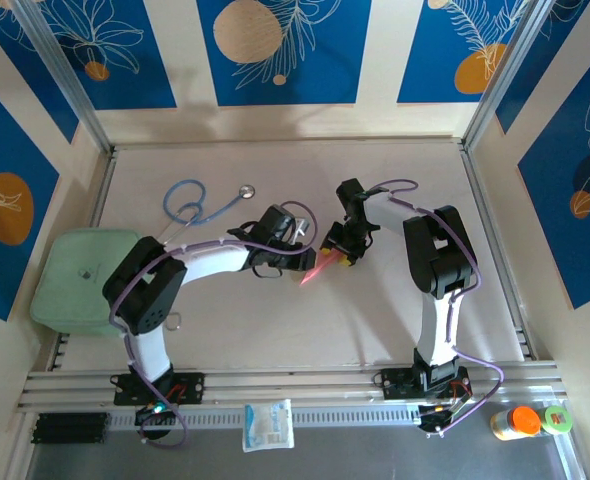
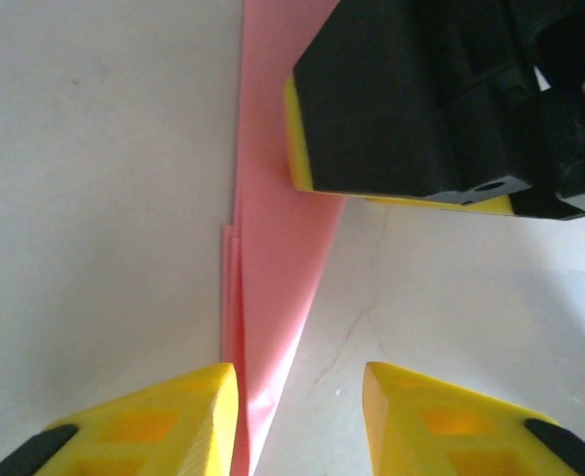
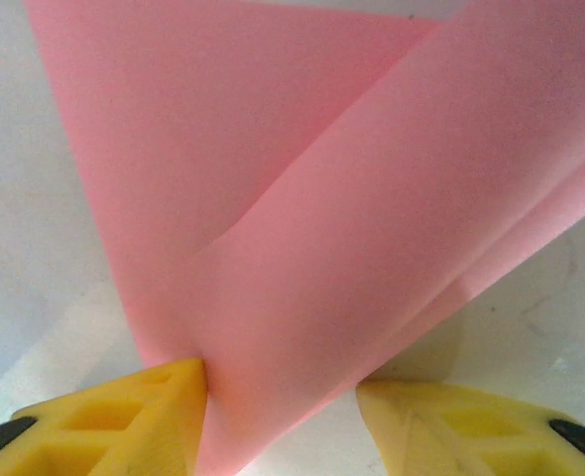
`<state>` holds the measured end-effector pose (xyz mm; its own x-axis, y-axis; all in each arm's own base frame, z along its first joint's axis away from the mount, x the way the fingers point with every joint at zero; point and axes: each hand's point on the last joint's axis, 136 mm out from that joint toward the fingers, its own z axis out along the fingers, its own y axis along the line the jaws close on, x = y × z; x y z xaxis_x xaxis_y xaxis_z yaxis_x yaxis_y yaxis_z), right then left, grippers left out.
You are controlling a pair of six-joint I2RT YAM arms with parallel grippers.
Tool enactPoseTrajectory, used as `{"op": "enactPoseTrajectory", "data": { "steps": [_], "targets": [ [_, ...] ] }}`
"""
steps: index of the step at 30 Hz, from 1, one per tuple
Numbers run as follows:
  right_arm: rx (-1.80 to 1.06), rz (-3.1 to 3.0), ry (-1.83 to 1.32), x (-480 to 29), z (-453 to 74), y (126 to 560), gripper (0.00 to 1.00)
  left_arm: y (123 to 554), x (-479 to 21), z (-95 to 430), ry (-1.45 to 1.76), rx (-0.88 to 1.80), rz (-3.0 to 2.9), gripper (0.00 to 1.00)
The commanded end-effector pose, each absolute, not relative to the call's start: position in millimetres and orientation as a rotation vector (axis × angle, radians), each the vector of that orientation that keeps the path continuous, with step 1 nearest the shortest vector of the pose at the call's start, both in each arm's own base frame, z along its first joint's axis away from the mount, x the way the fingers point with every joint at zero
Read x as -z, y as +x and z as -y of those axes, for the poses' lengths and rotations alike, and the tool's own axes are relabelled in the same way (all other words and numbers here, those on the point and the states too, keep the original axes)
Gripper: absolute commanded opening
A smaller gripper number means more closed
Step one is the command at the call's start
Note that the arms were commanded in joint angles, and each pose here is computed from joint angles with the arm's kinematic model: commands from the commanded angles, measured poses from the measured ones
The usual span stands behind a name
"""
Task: Fold a paper plane with a square sheet of paper (pick it up from the middle)
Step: Fold the wing for the fifth time at the center of the table.
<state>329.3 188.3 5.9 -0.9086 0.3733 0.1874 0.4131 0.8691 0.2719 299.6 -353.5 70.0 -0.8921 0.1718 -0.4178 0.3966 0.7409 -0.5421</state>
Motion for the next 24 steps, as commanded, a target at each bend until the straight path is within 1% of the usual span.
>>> {"op": "enactPoseTrajectory", "data": {
  "steps": [1,5,9,24],
  "targets": [
    [0.147,2.855,-0.639,82.1,-157.1,298.2,0.51,293.7,-66.7,371.4,0.465,1.037,-2.589,0.33],
    [0.155,2.851,-0.645,82.6,-157.3,298.9,0.51,295.4,-60.0,379.8,0.446,1.078,-2.598,0.26],
    [0.160,2.846,-0.642,83.5,-158.0,298.5,0.52,298.0,-49.9,381.9,0.438,1.067,-2.623,0.22],
    [0.156,2.839,-0.635,85.8,-156.5,297.2,0.52,303.5,-23.2,368.7,0.409,0.920,-2.696,0.15]
  ]
}}
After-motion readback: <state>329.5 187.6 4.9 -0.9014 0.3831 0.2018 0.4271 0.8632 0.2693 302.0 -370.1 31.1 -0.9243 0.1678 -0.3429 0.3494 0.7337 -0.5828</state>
